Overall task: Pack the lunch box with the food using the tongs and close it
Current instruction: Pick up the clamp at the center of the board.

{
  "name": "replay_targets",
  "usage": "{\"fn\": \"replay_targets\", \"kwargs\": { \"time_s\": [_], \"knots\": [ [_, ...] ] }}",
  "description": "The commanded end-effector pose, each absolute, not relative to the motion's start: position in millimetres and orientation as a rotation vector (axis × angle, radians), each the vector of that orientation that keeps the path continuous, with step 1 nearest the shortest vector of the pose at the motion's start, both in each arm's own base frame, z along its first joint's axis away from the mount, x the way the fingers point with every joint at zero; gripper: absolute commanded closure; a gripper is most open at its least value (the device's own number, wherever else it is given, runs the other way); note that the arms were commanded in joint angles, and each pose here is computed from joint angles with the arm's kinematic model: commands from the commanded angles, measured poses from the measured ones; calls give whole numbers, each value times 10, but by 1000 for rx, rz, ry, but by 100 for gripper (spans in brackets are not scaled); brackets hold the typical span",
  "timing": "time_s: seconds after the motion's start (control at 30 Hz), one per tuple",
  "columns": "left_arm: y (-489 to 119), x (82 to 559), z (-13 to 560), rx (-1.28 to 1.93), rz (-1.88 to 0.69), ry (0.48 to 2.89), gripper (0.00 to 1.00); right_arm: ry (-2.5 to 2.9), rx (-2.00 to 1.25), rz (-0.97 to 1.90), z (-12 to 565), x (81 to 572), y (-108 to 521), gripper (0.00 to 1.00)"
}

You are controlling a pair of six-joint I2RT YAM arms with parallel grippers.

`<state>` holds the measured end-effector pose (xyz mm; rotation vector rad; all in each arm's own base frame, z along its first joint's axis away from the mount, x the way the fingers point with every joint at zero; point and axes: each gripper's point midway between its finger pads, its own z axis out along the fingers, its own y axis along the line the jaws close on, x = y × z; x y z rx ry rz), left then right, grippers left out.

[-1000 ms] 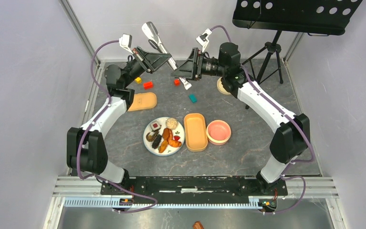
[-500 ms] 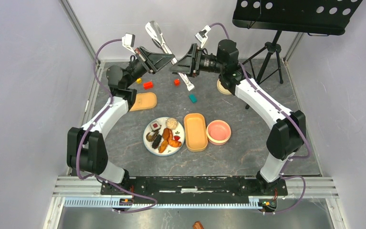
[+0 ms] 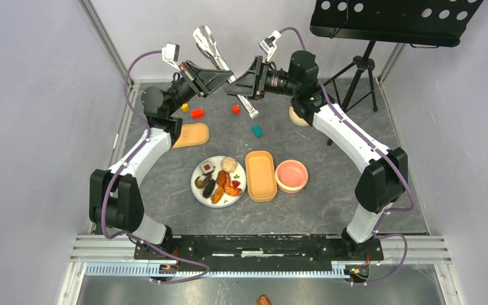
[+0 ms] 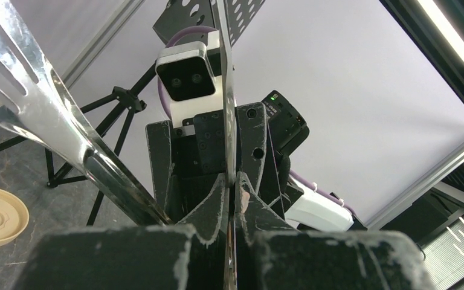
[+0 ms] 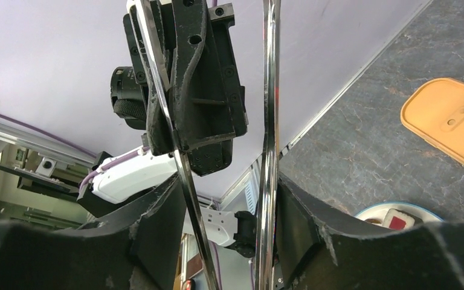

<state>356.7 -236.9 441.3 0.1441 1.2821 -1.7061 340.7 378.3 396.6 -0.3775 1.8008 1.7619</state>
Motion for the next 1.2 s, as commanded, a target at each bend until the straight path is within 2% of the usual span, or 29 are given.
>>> {"fn": "replay_targets", "kwargs": {
  "time_s": [0.0,0.17,0.3,0.33,0.47,0.6,0.77,0.93,1.0,1.17],
  "knots": [
    [-2390,3511,4576,209,-1689,1209,98,1695,-432,1773,4255,3352,3800,44],
    [-2382,3508,4567,217,-1677,1210,95,1684,-447,1767,4264,3341,3798,57],
    [-2338,3544,4544,216,-1647,1219,81,1679,-462,1742,4221,3343,3769,66],
    [-2313,3555,4537,214,-1638,1222,76,1683,-462,1732,4196,3353,3753,66],
    [-2211,3566,4516,222,-1602,1230,44,1681,-490,1689,4128,3355,3699,69],
    [-2054,3539,4407,225,-1549,1260,22,1713,-518,1606,3927,3408,3618,71],
    [-1591,3647,3979,132,-1390,1397,12,1808,-586,1410,3495,3508,3429,73],
    [-1058,3696,3508,98,-1069,1581,6,1886,-754,1107,3103,3535,3144,73],
    [-968,3630,3378,114,-957,1650,1,1895,-834,987,3027,3537,3023,72],
    [-790,3498,2999,47,-814,1813,0,1868,-1137,781,2867,3354,2754,68]
  ]
}}
